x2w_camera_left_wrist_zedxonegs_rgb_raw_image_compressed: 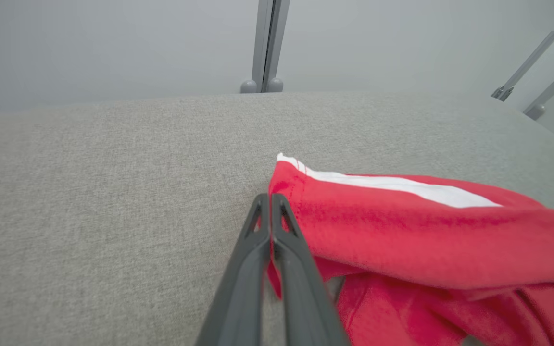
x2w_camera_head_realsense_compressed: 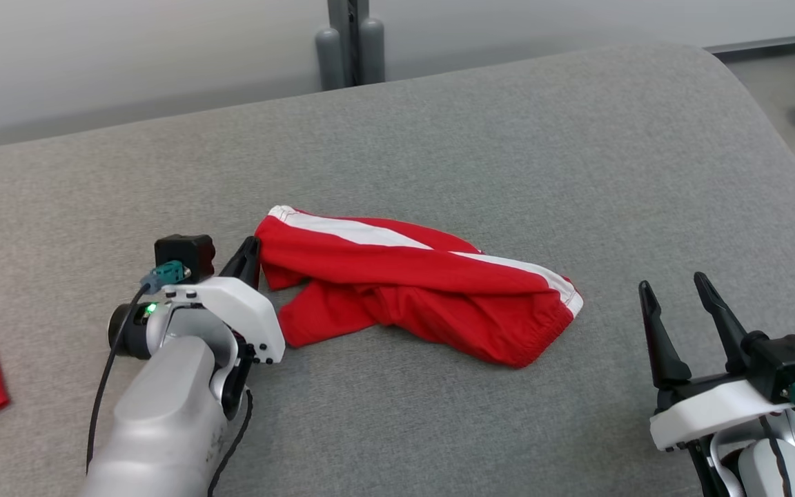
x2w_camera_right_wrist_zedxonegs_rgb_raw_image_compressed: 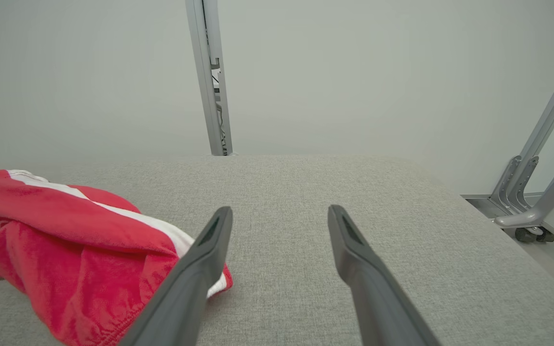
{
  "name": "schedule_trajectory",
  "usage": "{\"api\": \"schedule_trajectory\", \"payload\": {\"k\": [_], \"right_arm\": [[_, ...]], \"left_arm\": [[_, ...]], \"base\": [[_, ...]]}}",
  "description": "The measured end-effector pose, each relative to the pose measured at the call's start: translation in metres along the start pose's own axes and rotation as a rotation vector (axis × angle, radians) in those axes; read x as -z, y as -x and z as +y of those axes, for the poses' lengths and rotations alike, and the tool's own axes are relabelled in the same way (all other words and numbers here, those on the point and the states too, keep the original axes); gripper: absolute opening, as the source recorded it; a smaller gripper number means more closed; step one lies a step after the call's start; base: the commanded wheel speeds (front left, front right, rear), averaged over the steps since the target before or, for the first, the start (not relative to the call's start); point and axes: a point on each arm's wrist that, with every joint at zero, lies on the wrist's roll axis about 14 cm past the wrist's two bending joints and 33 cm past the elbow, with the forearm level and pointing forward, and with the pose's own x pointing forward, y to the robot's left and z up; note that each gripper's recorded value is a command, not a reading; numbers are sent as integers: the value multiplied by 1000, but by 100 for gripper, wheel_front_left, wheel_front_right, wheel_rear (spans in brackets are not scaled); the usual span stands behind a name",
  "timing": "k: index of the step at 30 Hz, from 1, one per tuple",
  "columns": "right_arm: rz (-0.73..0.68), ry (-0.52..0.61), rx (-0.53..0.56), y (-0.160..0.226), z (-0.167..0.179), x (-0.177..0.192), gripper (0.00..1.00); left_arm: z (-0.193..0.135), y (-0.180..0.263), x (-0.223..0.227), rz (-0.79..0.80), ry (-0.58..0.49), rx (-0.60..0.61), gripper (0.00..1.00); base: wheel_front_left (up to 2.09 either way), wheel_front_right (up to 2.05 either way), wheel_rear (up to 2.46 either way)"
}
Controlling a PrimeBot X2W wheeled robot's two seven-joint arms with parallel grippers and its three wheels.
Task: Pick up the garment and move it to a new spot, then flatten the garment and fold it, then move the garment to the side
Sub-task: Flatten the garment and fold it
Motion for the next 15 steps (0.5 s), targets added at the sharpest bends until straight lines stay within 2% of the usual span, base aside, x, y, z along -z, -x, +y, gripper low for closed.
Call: {"api": "schedule_trajectory", "payload": {"k": [8, 15], "right_arm": [[3, -12, -45, 2, 15, 3, 100], [-12, -24, -161, -11, 56, -1, 100]], "left_arm": [[20, 34, -4, -81, 22, -79, 0], [50, 95, 13, -154, 38, -188, 0]], "base": [[0, 0, 0], [0, 0, 0]]}}
